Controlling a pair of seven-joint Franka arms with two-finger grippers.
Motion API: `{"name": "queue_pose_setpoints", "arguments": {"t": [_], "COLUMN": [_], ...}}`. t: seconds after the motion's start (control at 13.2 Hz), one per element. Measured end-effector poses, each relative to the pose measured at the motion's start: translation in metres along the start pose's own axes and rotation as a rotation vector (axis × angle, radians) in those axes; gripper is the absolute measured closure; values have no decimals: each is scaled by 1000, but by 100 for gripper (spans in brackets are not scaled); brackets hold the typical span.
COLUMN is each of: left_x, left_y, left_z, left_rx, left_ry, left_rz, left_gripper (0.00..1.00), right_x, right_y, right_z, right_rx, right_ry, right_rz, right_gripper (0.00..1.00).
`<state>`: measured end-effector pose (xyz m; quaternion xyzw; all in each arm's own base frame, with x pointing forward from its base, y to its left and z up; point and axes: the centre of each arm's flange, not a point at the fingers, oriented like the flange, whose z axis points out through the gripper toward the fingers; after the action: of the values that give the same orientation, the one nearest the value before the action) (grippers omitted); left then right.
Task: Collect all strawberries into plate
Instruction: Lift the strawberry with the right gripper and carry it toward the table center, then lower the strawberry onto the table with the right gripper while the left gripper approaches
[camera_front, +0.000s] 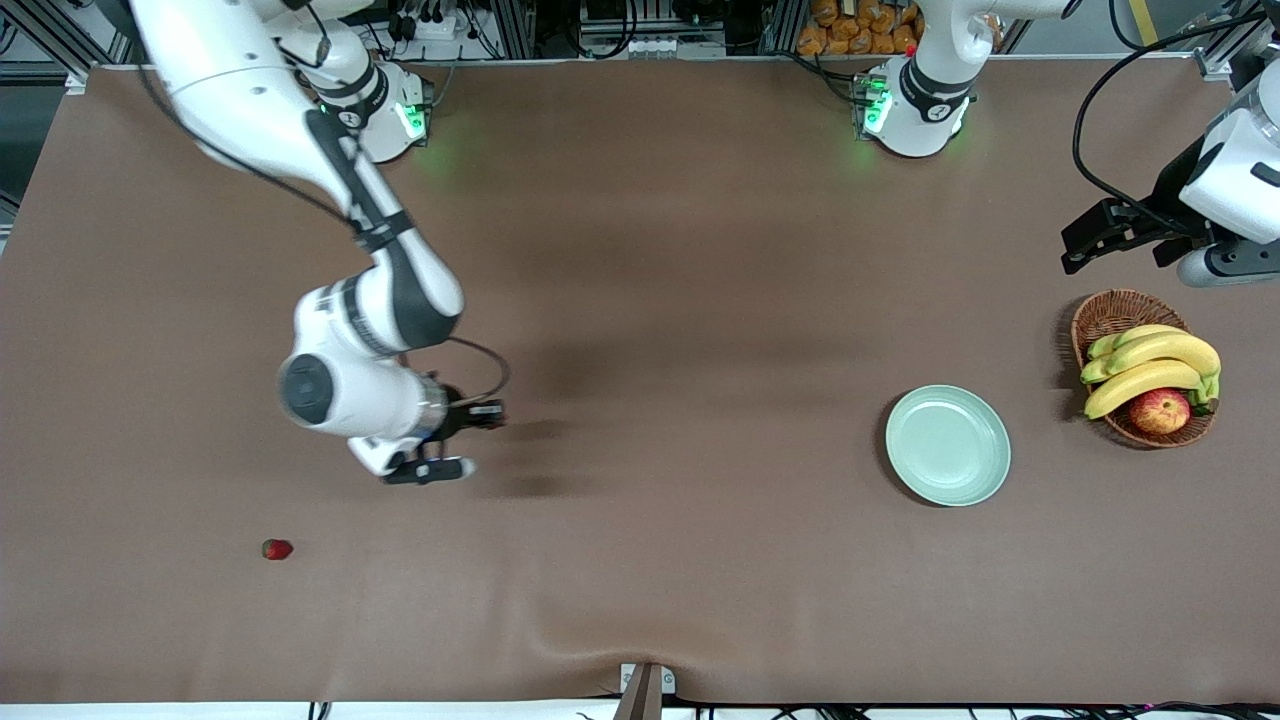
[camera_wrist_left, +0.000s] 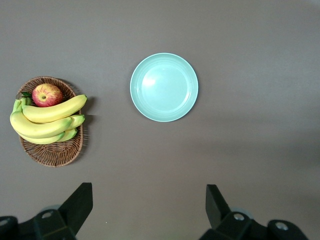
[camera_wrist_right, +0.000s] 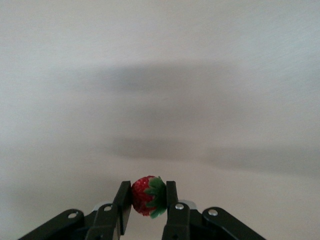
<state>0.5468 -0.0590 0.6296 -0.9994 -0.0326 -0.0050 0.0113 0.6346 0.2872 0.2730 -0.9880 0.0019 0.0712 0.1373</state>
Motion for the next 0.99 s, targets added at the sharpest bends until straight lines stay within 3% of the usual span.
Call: {"name": "queue_pose_setpoints", "arguments": {"t": [0.53,0.83,0.99], "left_x": [7,11,11], "left_y": [7,16,20], "left_z": [7,14,16], "left_rx": [-1,0,0], "left_ry": [9,11,9], "left_rz": [6,8,13], "left_gripper": [0,0,0], "right_x": [-58,-88,-97], "right_y": [-164,-216,-236], "right_z": [71,144,168], "right_rx": [77,101,116], "right_ry": [128,211,225], "right_rz": [197,299,362], "right_gripper": [67,67,67]}}
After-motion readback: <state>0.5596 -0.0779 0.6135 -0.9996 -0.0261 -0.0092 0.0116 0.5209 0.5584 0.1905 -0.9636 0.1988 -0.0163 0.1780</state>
